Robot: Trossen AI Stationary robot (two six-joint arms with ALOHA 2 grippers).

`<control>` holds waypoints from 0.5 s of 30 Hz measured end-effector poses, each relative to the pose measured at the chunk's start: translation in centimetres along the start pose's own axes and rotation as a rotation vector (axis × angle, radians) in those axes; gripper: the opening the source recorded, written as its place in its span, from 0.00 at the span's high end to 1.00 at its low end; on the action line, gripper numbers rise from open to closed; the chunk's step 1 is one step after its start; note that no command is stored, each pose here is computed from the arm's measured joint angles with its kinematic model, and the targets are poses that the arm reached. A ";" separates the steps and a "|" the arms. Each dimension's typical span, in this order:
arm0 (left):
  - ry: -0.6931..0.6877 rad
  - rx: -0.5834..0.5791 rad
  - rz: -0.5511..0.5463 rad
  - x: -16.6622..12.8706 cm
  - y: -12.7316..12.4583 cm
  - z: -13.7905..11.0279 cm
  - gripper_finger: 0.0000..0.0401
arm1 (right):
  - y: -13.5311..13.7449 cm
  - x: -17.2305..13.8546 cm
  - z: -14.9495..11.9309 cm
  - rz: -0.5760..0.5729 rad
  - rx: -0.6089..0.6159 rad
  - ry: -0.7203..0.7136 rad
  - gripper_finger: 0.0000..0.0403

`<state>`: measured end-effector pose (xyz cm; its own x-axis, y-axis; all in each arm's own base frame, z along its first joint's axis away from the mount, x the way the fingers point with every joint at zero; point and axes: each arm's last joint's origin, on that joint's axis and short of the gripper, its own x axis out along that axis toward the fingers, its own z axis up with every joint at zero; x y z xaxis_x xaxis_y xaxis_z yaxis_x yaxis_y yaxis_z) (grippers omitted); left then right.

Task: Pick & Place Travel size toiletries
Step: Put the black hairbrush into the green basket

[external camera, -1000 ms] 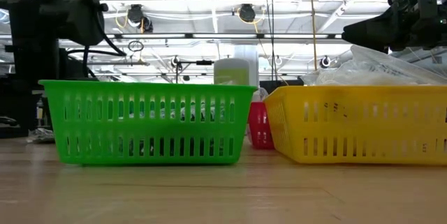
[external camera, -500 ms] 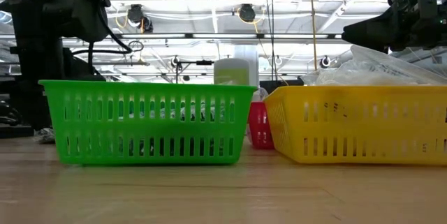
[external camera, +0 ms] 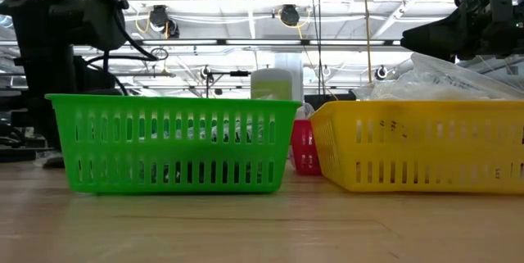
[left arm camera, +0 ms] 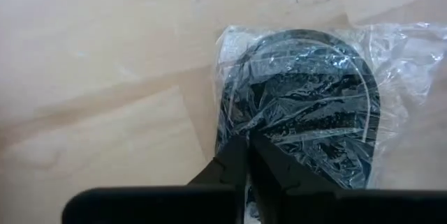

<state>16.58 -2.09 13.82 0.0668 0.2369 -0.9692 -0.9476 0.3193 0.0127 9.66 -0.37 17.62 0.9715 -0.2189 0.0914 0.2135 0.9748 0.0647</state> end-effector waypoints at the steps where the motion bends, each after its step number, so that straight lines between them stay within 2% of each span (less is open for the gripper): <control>1: -0.006 0.015 0.001 0.0 0.0 0.0 0.98 | 0.0 0.0 0.0 0.000 0.000 -0.001 0.73; 9: -0.096 0.031 -0.021 -0.9 0.1 0.5 1.00 | 0.0 0.0 0.0 0.000 0.000 0.000 0.73; 15: -0.196 0.077 -0.123 -3.8 -0.9 1.6 1.00 | 0.0 0.0 0.0 0.000 0.000 0.000 0.73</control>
<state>17.66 -1.82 17.87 0.2467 0.3627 -0.8986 -0.9026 0.4237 -0.0768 9.66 -0.37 17.62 0.9714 -0.2193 0.0915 0.2139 0.9747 0.0647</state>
